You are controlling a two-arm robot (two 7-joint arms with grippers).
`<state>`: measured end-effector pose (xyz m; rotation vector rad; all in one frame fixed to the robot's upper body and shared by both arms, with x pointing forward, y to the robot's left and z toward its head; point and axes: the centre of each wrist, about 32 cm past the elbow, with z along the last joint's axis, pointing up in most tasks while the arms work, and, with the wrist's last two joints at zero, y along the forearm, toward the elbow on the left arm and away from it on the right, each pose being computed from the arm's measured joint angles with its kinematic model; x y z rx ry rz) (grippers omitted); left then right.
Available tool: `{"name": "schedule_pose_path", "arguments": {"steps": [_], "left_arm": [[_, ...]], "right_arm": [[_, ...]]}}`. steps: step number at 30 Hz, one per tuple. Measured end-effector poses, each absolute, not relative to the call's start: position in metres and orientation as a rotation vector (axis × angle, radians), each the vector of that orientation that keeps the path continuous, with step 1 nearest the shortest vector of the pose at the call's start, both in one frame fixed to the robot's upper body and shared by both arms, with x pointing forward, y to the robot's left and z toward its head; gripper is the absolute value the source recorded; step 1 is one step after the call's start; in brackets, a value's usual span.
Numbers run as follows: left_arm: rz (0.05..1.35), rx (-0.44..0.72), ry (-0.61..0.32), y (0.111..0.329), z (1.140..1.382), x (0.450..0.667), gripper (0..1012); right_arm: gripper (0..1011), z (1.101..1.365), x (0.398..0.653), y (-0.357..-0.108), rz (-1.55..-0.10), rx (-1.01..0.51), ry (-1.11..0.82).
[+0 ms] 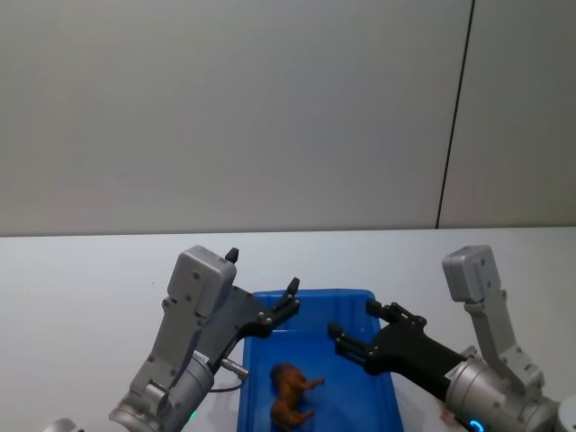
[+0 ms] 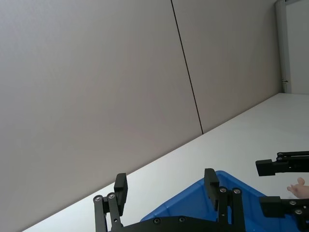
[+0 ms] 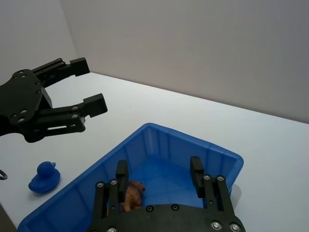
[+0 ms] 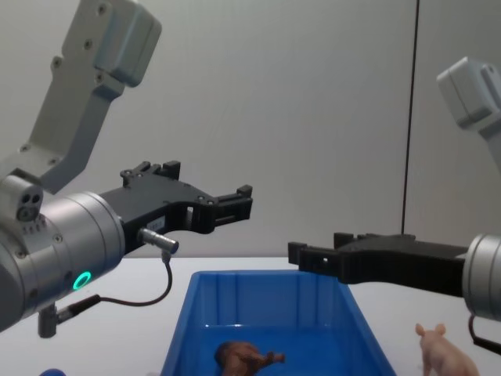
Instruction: Pick up the two dolls from the table and place them into the box.
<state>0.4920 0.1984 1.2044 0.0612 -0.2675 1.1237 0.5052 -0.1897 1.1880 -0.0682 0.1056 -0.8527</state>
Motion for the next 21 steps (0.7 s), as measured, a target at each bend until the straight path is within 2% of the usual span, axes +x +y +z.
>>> {"name": "schedule_pose_path", "arguments": {"steps": [2,4,5,10,21], "left_arm": [[1.124,0.061,-0.268,0.198,1.204,0.492,1001],[1.124,0.061,-0.268,0.198,1.204,0.492,1001],[1.124,0.061,-0.268,0.198,1.204,0.492,1001],[1.124,0.061,-0.268,0.198,1.204,0.492,1001],[1.124,0.061,-0.268,0.198,1.204,0.492,1001]], "right_arm": [[772,1.188,0.505,-0.189,-0.857,-0.069,0.112],[864,1.187,0.505,-0.190,-0.866,-0.070,0.117],[864,1.187,0.505,-0.190,-0.871,-0.071,0.119],[989,1.187,0.500,-0.194,-0.910,-0.073,0.125],[1001,1.188,0.483,-0.208,-1.022,-0.085,0.125]]}}
